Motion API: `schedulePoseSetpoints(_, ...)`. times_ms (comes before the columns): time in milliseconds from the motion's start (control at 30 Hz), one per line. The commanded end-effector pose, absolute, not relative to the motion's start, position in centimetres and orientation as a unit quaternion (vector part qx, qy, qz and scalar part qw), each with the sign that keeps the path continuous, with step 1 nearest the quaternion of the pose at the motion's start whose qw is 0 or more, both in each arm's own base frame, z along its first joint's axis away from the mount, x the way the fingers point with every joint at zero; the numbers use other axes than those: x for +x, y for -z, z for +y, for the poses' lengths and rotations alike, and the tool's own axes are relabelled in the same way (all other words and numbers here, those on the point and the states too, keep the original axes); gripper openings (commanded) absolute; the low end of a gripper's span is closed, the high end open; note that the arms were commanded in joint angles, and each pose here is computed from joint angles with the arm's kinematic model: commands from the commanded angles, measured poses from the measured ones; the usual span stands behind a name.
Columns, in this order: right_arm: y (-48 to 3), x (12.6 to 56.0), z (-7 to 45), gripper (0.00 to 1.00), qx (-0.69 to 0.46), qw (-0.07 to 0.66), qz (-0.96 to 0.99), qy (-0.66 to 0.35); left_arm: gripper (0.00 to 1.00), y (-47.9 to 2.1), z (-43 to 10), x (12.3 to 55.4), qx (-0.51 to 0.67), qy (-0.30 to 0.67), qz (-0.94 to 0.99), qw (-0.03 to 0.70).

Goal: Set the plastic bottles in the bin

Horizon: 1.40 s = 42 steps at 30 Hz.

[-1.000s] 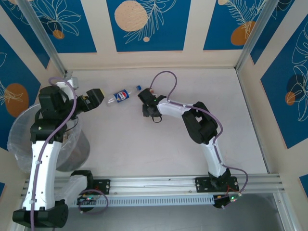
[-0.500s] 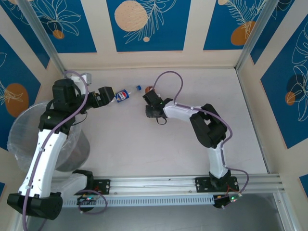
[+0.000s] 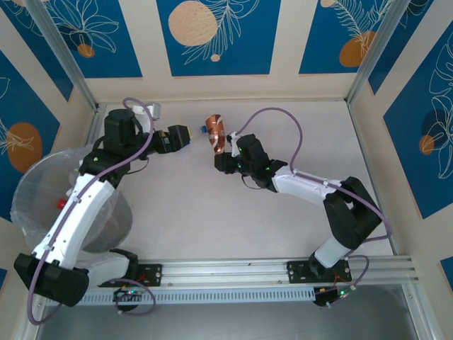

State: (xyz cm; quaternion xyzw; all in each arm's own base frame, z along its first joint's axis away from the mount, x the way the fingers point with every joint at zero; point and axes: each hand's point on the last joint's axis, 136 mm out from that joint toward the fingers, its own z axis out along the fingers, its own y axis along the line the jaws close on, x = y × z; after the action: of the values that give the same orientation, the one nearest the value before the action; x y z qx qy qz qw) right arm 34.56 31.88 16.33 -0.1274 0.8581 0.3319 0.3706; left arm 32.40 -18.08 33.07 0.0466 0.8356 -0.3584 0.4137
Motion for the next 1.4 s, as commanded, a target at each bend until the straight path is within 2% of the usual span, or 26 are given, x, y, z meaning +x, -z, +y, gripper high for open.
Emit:
schedulePoseSetpoints(0, -20.7, 32.7, 33.7, 0.00, -0.182, 0.391, 0.801, -0.414, 0.99, -33.4, -19.1, 33.8, 0.033, 0.377, 0.819, 0.432)
schedulePoseSetpoints(333, -24.6, 29.7, 36.0, 0.00, -0.240, 0.391, 0.743, -0.487, 0.99, -32.1, -23.0, 34.2, 0.077, 0.420, 0.811, 0.400)
schedulePoseSetpoints(700, -27.6, 27.0, 38.4, 0.00, -0.276, 0.390, 0.681, -0.555, 0.99, -31.2, -23.8, 35.3, 0.074, 0.428, 0.801, 0.412)
schedulePoseSetpoints(833, -27.6, 27.2, 38.6, 0.00, -0.271, 0.390, 0.684, -0.554, 0.92, -32.3, -24.0, 34.9, 0.090, 0.446, 0.781, 0.428)
schedulePoseSetpoints(1000, -27.2, 27.7, 38.5, 0.01, -0.261, 0.388, 0.695, -0.546, 0.78, -32.8, -24.6, 34.5, 0.104, 0.463, 0.772, 0.423)
schedulePoseSetpoints(1167, -26.8, 27.6, 38.5, 0.03, -0.260, 0.381, 0.700, -0.545, 0.77, -33.1, -24.5, 34.5, 0.107, 0.459, 0.773, 0.425)
schedulePoseSetpoints(1367, -26.7, 27.7, 38.5, 0.12, -0.261, 0.380, 0.704, -0.541, 0.71, -33.1, -24.0, 34.5, 0.100, 0.445, 0.780, 0.429)
